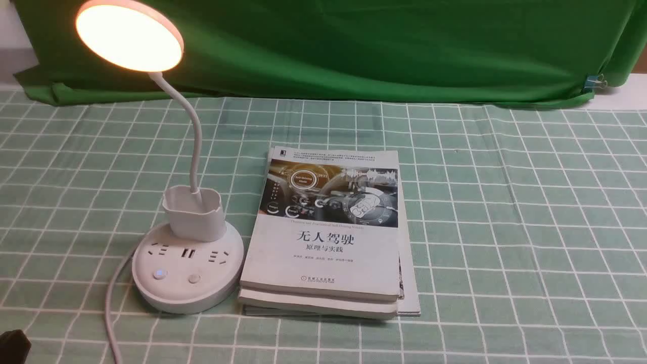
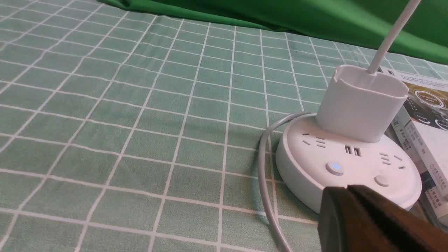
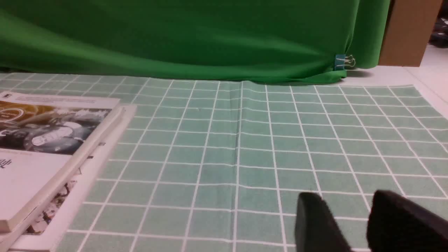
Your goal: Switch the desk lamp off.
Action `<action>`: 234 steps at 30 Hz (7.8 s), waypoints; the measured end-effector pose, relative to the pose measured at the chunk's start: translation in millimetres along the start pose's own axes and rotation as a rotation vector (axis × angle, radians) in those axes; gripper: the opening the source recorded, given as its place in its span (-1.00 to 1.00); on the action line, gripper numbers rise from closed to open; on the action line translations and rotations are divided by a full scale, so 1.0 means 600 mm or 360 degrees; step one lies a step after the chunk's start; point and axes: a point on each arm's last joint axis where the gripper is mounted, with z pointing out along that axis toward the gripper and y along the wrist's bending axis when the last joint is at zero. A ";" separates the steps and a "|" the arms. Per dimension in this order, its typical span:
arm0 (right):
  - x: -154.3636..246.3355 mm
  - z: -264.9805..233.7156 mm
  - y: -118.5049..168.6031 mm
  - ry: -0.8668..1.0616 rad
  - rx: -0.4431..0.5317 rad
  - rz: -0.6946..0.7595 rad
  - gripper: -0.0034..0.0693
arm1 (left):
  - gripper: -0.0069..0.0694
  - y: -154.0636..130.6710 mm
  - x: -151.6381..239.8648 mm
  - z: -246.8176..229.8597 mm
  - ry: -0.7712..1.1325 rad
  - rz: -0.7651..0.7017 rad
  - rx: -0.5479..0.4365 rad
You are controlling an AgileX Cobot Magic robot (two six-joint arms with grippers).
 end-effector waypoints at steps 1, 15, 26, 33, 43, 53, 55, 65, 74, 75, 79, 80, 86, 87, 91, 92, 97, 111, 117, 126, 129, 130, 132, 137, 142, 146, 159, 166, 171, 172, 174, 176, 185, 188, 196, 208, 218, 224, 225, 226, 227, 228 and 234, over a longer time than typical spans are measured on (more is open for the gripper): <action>0.000 0.000 0.000 0.0000 0.0000 0.0000 -0.24 | -0.82 0.000 0.000 0.000 0.0000 0.0000 0.0000; 0.000 0.000 0.000 0.0000 0.0000 0.0000 -0.24 | -0.82 0.000 0.000 0.000 0.0000 0.0000 0.0000; 0.000 0.000 0.000 0.0000 0.0000 0.0000 -0.24 | -0.82 -0.005 -0.030 -0.003 -0.0296 -0.0791 0.0133; 0.000 0.000 0.000 0.0000 0.0000 0.0000 -0.24 | -0.82 0.004 -0.047 -0.007 -0.0494 -0.0990 0.0114; 0.000 0.000 0.000 0.0000 0.0000 0.0000 -0.24 | -0.82 -0.032 -0.108 0.005 0.0130 -0.0717 0.0207; 0.000 0.000 0.000 0.0000 0.0000 0.0000 -0.24 | -0.82 -0.044 -0.180 0.120 0.1124 -0.0143 0.0242; 0.000 0.000 0.000 0.0000 0.0000 0.0000 -0.24 | -0.82 -0.052 -0.181 0.151 0.1247 -0.0085 0.0285; 0.000 0.000 0.000 0.0000 0.0000 0.0000 -0.24 | -0.82 -0.132 -0.163 0.270 0.1711 0.0244 0.0450; 0.000 0.000 0.000 0.0000 0.0000 0.0000 -0.24 | -0.82 -0.156 -0.154 0.372 0.1801 0.0367 0.0404; 0.000 0.000 0.000 0.0000 0.0000 0.0000 -0.24 | -0.82 -0.159 -0.153 0.379 0.1804 0.0375 0.0405; 0.000 0.000 0.000 0.0000 0.0000 0.0000 -0.24 | -0.82 -0.188 -0.150 0.388 0.1828 0.0532 0.0440; 0.000 0.000 0.000 0.0000 0.0000 0.0000 -0.24 | -0.82 -0.195 -0.149 0.388 0.1838 0.0566 0.0436; 0.000 0.000 0.000 0.0000 0.0000 0.0000 -0.24 | -0.82 -0.202 -0.148 0.385 0.1886 0.0586 0.0414; 0.000 0.000 0.000 0.0000 0.0000 0.0000 -0.24 | -0.82 -0.201 -0.148 0.385 0.1889 0.0589 0.0413; 0.000 0.000 0.000 0.0000 0.0000 0.0000 -0.24 | -0.82 -0.201 -0.146 0.386 0.1898 0.0593 0.0412; 0.000 0.000 0.000 0.0000 0.0000 0.0000 -0.24 | -0.82 -0.201 -0.143 0.389 0.1900 0.0599 0.0415; 0.000 0.000 0.000 0.0000 0.0000 0.0000 -0.24 | -0.82 -0.199 -0.114 0.409 0.1950 0.0632 0.0416; 0.000 0.000 0.000 0.0000 0.0000 0.0000 -0.24 | -0.82 -0.195 -0.092 0.421 0.2008 0.0665 0.0395; 0.000 0.000 0.000 0.0000 0.0000 0.0000 -0.24 | -0.82 -0.192 -0.132 0.392 0.1879 0.0653 0.0411; 0.000 0.000 0.000 0.0000 0.0000 0.0000 -0.24 | -0.82 -0.184 -0.077 0.399 0.1893 0.0658 0.0403; 0.000 0.000 0.000 0.0000 0.0000 0.0000 -0.24 | -0.82 -0.185 -0.076 0.404 0.1877 0.0665 0.0402; 0.000 0.000 0.000 0.0000 0.0000 0.0000 -0.24 | -0.82 -0.185 -0.075 0.406 0.1878 0.0669 0.0401; 0.000 0.000 0.000 0.0000 0.0000 0.0000 -0.24 | -0.82 -0.185 -0.076 0.406 0.1877 0.0669 0.0401; 0.000 0.000 0.000 0.0000 0.0000 0.0000 -0.24 | -0.82 -0.185 -0.085 0.400 0.1889 0.0668 0.0399; 0.000 0.000 0.000 0.0000 0.0000 0.0000 -0.24 | -0.82 -0.186 -0.121 0.383 0.1786 0.0657 0.0411; 0.000 0.000 0.000 0.0000 0.0000 0.0000 -0.24 | -0.82 -0.185 -0.129 0.379 0.1759 0.0654 0.0414; 0.000 0.000 0.000 0.0000 0.0000 0.0000 -0.24 | -0.82 -0.187 -0.077 0.410 0.1912 0.0672 0.0398; 0.000 0.000 0.000 0.0000 0.0000 0.0000 -0.24 | -0.82 -0.187 -0.093 0.401 0.1863 0.0661 0.0405; 0.000 0.000 0.000 0.0000 0.0000 0.0000 -0.24 | -0.82 -0.188 -0.161 0.359 0.1665 0.0602 0.0441; 0.000 0.000 0.000 0.0000 0.0000 0.0000 -0.24 | -0.82 -0.187 -0.171 0.350 0.1633 0.0598 0.0445; 0.000 0.000 0.000 0.0000 0.0000 0.0000 -0.24 | -0.82 -0.181 -0.191 0.321 0.1560 0.0585 0.0456; 0.000 0.000 0.000 0.0000 0.0000 0.0000 -0.24 | -0.82 -0.171 -0.206 0.284 0.1469 0.0566 0.0467; 0.000 0.000 0.000 0.0000 0.0000 0.0000 -0.24 | -0.82 -0.118 -0.217 0.106 0.0608 0.0263 0.0584; 0.000 0.000 0.000 0.0000 0.0000 0.0000 -0.24 | -0.82 -0.092 -0.187 0.054 0.0296 0.0200 0.0591; 0.000 0.000 0.000 0.0000 0.0000 0.0000 -0.24 | -0.82 -0.058 -0.115 0.009 -0.0045 0.0134 0.0586; 0.000 0.000 0.000 0.0000 0.0000 0.0000 -0.24 | -0.82 -0.056 -0.103 0.009 -0.0037 0.0106 0.0588; 0.000 0.000 0.000 0.0000 0.0000 0.0000 -0.24 | -0.82 -0.056 -0.100 0.009 -0.0025 0.0147 0.0587; 0.000 0.000 0.000 0.0000 0.0000 0.0000 -0.24 | -0.82 -0.045 -0.070 0.018 -0.0081 0.0155 0.0497; 0.000 0.000 0.000 0.0000 0.0000 0.0000 -0.24 | -0.82 -0.040 -0.061 0.019 -0.0086 0.0151 0.0464; 0.000 0.000 0.000 0.0000 0.0000 0.0000 -0.24 | -0.82 -0.035 -0.051 0.019 -0.0094 0.0144 0.0420; 0.000 0.000 0.000 0.0000 0.0000 0.0000 -0.24 | -0.82 -0.031 -0.045 0.019 -0.0097 0.0139 0.0382; 0.000 0.000 0.000 0.0000 0.0000 0.0000 -0.24 | -0.82 -0.026 -0.035 0.019 -0.0102 0.0129 0.0334; 0.000 0.000 0.000 0.0000 0.0000 0.0000 -0.24 | -0.82 -0.009 -0.013 0.007 -0.0077 0.0051 0.0144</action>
